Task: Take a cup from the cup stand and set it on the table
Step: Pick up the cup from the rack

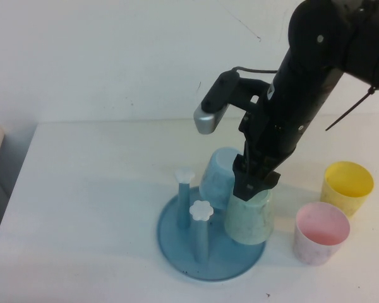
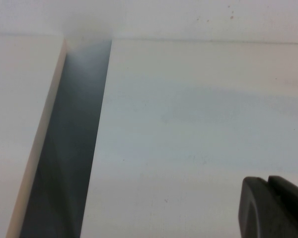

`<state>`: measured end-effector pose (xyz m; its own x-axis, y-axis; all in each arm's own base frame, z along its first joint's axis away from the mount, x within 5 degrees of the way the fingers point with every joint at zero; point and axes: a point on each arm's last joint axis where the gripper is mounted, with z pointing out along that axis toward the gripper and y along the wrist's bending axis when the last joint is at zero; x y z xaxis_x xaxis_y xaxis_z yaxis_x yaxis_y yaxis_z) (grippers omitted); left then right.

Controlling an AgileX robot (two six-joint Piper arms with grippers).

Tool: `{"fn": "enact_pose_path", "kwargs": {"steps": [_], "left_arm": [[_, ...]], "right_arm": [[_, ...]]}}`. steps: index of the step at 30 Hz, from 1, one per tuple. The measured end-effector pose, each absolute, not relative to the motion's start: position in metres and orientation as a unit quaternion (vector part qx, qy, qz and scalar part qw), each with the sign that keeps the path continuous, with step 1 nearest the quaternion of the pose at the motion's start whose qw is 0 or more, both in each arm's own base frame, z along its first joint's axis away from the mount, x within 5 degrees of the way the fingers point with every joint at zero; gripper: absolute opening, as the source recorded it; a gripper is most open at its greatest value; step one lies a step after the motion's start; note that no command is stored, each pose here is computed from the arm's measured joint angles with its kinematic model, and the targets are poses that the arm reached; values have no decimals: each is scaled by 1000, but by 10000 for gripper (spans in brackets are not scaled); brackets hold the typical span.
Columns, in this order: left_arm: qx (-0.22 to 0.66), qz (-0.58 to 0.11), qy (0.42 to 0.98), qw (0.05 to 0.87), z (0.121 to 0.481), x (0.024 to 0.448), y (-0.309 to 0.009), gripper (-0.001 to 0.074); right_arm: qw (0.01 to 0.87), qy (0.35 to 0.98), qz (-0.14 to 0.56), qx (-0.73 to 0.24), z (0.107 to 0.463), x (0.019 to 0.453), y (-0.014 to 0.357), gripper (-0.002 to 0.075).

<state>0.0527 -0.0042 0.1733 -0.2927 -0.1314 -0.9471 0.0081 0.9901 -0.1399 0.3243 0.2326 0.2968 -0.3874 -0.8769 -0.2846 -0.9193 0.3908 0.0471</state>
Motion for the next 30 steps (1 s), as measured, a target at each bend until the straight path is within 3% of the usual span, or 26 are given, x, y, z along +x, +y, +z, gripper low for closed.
{"fn": "enact_pose_path", "kwargs": {"steps": [8,24,30], "left_arm": [[-38,-59,802,593,173,53,-4,-3],[-38,-59,802,593,173,53,-4,-3],[-38,-59,802,593,173,53,-4,-3]], "right_arm": [[82,823,72,-558,277,324,245,533],[80,816,42,-571,275,326,243,534],[80,815,42,-572,275,325,244,614]]}}
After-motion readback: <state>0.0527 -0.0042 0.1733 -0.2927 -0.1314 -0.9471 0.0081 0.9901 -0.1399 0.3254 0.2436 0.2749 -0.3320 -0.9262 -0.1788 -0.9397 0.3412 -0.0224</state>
